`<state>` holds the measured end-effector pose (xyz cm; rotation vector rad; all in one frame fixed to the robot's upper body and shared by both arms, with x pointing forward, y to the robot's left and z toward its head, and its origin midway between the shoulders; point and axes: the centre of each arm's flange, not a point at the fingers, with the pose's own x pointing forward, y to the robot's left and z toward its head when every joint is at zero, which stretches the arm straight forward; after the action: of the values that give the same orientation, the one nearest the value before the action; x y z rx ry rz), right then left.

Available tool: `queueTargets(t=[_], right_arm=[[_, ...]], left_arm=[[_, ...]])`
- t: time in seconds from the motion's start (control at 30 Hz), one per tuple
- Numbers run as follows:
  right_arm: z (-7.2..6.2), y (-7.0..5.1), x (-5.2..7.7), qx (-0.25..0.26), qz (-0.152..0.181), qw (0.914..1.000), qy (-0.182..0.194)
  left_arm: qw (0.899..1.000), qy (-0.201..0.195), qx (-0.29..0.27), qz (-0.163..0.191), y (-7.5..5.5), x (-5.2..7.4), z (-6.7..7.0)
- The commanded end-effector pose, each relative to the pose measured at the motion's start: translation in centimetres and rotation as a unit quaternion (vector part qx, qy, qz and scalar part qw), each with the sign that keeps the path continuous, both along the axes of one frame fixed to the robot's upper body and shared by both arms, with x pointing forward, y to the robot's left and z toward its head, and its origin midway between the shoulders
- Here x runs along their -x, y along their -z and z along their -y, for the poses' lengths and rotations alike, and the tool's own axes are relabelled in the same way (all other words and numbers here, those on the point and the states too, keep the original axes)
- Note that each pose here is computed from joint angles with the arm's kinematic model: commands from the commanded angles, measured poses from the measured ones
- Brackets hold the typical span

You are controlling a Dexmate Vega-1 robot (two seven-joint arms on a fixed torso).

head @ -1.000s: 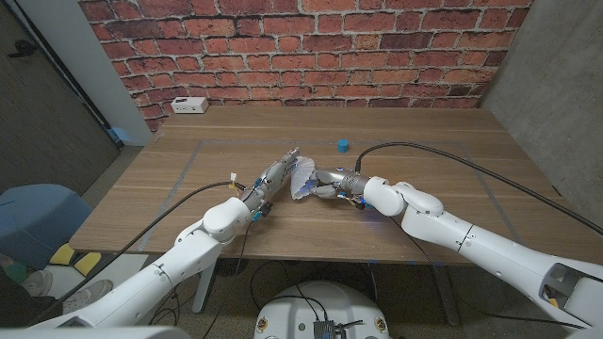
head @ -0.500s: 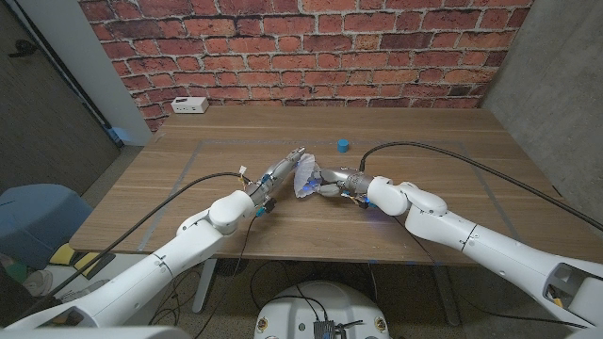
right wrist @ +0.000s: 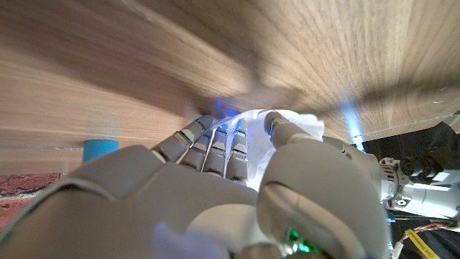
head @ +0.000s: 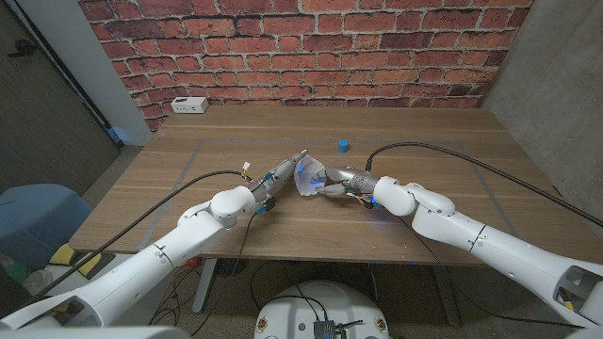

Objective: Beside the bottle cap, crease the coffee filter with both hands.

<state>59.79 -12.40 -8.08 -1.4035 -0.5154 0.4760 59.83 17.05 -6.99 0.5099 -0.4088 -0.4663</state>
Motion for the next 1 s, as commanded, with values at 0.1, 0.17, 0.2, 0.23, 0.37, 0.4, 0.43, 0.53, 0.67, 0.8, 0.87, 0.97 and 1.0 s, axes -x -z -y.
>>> queueTargets(t=[0.1,0.17,0.2,0.23,0.37,0.4,0.43,0.53,0.67,0.8,0.87,0.97,1.0], right_arm=[[2.1,-2.6,1.7,-0.052,0.038,0.9979,-0.008],[2.5,-2.9,2.0,-0.062,0.042,0.9971,-0.01],[2.6,-3.0,2.1,-0.066,0.045,0.9967,-0.012],[2.8,-3.1,2.2,-0.072,0.048,0.9962,-0.014],[2.9,-3.0,2.4,-0.066,0.05,0.9964,-0.016],[2.8,-2.8,2.3,-0.064,0.045,0.9968,-0.018],[2.8,-2.6,2.2,-0.062,0.039,0.9971,-0.02],[2.6,-2.0,2.1,-0.055,0.029,0.9977,-0.025],[2.5,-1.3,1.9,-0.052,0.017,0.998,-0.033],[2.7,-1.0,1.7,-0.052,0.01,0.998,-0.034],[2.8,-0.8,1.6,-0.052,0.007,0.9981,-0.033],[3.0,-0.7,1.2,-0.049,0.0,0.9983,-0.031],[3.1,-0.6,1.1,-0.048,-0.002,0.9984,-0.03]], left_arm=[[0.998,-0.018,-0.048,-0.042,-0.2,-0.4,0.5],[0.997,-0.02,-0.051,-0.046,-0.2,-0.4,0.6],[0.997,-0.02,-0.051,-0.048,-0.2,-0.4,0.6],[0.997,-0.02,-0.052,-0.05,-0.2,-0.4,0.6],[0.997,-0.019,-0.06,-0.044,-0.4,-0.4,1.0],[0.997,-0.021,-0.064,-0.038,-0.6,-0.3,1.1],[0.997,-0.023,-0.074,-0.031,-0.9,-0.2,1.3],[0.996,-0.024,-0.088,-0.009,-1.6,0.0,1.8],[0.996,-0.011,-0.092,0.009,-2.1,0.4,2.3],[0.997,-0.002,-0.069,0.04,-2.3,1.2,2.6],[0.997,0.005,-0.048,0.054,-2.5,1.6,2.7],[0.996,0.019,-0.013,0.084,-2.8,2.5,2.7],[0.995,0.021,-0.008,0.095,-3.0,2.8,2.7]])
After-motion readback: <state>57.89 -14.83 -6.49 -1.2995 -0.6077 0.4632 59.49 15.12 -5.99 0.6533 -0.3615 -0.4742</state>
